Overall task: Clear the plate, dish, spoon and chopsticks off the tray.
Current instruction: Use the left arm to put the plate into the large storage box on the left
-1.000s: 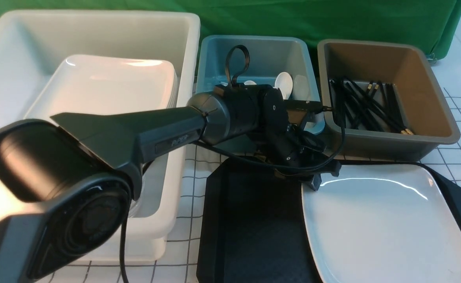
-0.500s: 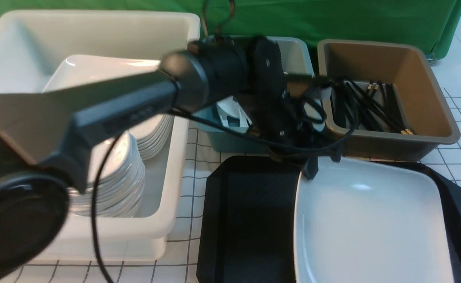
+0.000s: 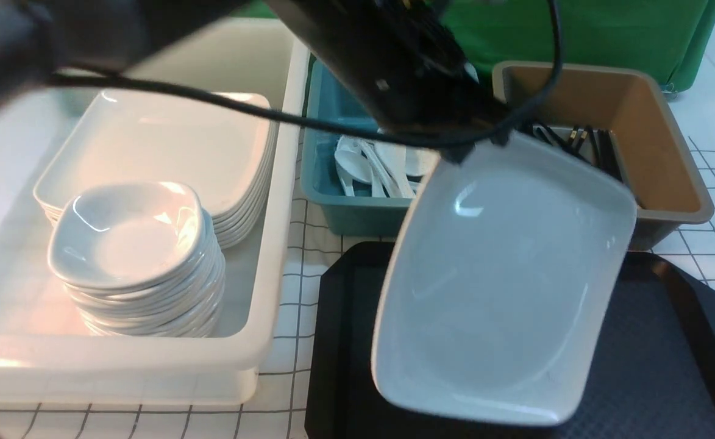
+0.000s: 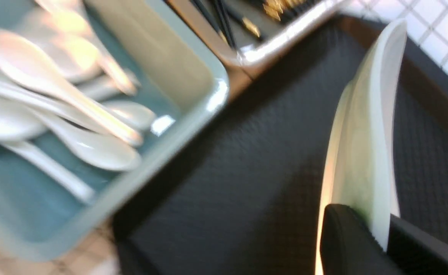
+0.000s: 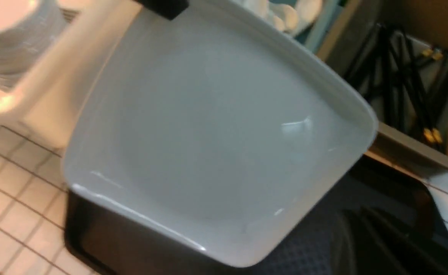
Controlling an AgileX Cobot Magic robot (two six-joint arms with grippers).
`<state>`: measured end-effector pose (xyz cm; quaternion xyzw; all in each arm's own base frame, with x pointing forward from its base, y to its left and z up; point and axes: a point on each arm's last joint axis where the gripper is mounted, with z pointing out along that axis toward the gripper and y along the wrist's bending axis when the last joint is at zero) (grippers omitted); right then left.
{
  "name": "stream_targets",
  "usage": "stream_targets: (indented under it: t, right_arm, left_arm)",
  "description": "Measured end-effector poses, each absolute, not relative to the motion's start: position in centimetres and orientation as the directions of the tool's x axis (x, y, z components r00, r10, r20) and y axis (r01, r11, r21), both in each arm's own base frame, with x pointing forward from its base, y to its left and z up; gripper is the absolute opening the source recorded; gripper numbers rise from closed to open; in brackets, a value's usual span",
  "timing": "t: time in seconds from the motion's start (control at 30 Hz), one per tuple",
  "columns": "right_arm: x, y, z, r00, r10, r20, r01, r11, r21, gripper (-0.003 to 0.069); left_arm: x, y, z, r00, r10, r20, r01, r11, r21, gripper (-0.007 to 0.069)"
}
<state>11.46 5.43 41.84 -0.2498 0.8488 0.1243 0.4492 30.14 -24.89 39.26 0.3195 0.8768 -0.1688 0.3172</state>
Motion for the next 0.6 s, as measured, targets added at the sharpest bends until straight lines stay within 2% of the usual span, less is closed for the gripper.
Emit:
stream_targets:
  t: [0.13,0.23,0.27,0.3,0.33,0.37,0.47,0.6]
  right_arm:
    - [11.4,6.7,42.9,-0.409,-0.277,-0.87,-0.627,0.777,0.047,0.0019]
    - [11.9,7.5,43.6,-0.384,-0.263,-0.885,-0.678,0.731,0.076,0.0019]
    - [12.0,7.5,43.6,-0.384,-0.267,-0.884,-0.679,0.73,0.074,0.0019]
    - [12.5,8.1,44.1,-0.377,-0.256,-0.89,-0.704,0.703,0.097,0.0019]
    - [12.9,8.3,44.2,-0.379,-0.249,-0.891,-0.712,0.694,0.109,0.0019]
    - [12.9,8.3,44.3,-0.376,-0.248,-0.893,-0.714,0.692,0.109,0.0019]
    - [14.2,9.1,44.5,-0.39,-0.256,-0.885,-0.743,0.655,0.138,0.0019]
    - [15.6,10.5,44.6,-0.402,-0.292,-0.868,-0.781,0.604,0.158,0.0019]
  left_arm:
    - [28.8,-22.0,44.1,-0.525,0.402,-0.751,0.616,0.787,-0.01,0.0011]
    - [28.3,-18.6,47.5,-0.5,0.317,-0.806,0.551,0.834,-0.013,0.0011]
    - [28.3,-18.3,47.7,-0.499,0.311,-0.809,0.546,0.838,-0.015,0.0011]
    - [28.5,-14.9,49.6,-0.494,0.231,-0.839,0.471,0.882,-0.035,0.0011]
    - [28.6,-13.1,50.3,-0.496,0.184,-0.849,0.427,0.903,-0.054,0.0011]
    - [28.4,-13.1,50.4,-0.494,0.181,-0.85,0.429,0.902,-0.057,0.0011]
    - [29.2,-6.6,51.5,-0.504,0.022,-0.863,0.259,0.958,-0.127,0.0011]
    - [30.4,0.4,51.4,-0.498,-0.124,-0.858,0.093,0.977,-0.194,0.0014]
